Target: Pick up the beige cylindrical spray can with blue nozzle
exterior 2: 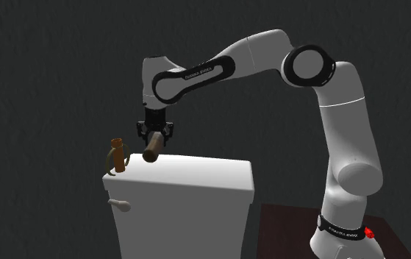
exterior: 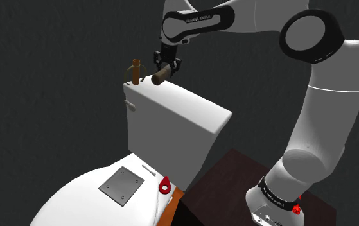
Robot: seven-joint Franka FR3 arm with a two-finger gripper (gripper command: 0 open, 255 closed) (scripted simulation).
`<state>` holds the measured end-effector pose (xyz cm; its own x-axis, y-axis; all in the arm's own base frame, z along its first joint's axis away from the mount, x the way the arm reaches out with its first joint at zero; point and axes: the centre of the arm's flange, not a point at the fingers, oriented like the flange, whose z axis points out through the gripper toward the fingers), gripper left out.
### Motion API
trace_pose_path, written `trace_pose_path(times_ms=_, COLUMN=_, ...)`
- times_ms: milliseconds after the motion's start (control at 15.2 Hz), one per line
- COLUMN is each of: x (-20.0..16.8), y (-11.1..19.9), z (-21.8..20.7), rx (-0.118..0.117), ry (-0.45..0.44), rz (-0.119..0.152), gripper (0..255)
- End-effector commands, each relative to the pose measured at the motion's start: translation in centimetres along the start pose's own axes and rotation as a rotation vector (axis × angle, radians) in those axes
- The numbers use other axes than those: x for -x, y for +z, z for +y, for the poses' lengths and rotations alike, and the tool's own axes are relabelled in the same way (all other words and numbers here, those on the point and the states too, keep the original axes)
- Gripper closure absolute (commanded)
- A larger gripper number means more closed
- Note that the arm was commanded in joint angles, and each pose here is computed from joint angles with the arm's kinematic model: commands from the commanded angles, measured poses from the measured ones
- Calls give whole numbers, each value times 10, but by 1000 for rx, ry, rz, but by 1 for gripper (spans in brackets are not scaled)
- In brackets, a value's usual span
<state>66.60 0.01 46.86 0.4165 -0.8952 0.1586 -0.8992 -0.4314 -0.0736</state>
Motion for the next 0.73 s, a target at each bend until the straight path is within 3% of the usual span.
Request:
trace_pose_path(times_ms=0, x=-2, y=-11, z=0, rx=-1, ry=0, rz=0, gripper=255)
trace_pose_path(times_ms=660, x=-9, y=-53, z=-3, rx=-1, ry=0, rz=0, gripper=255)
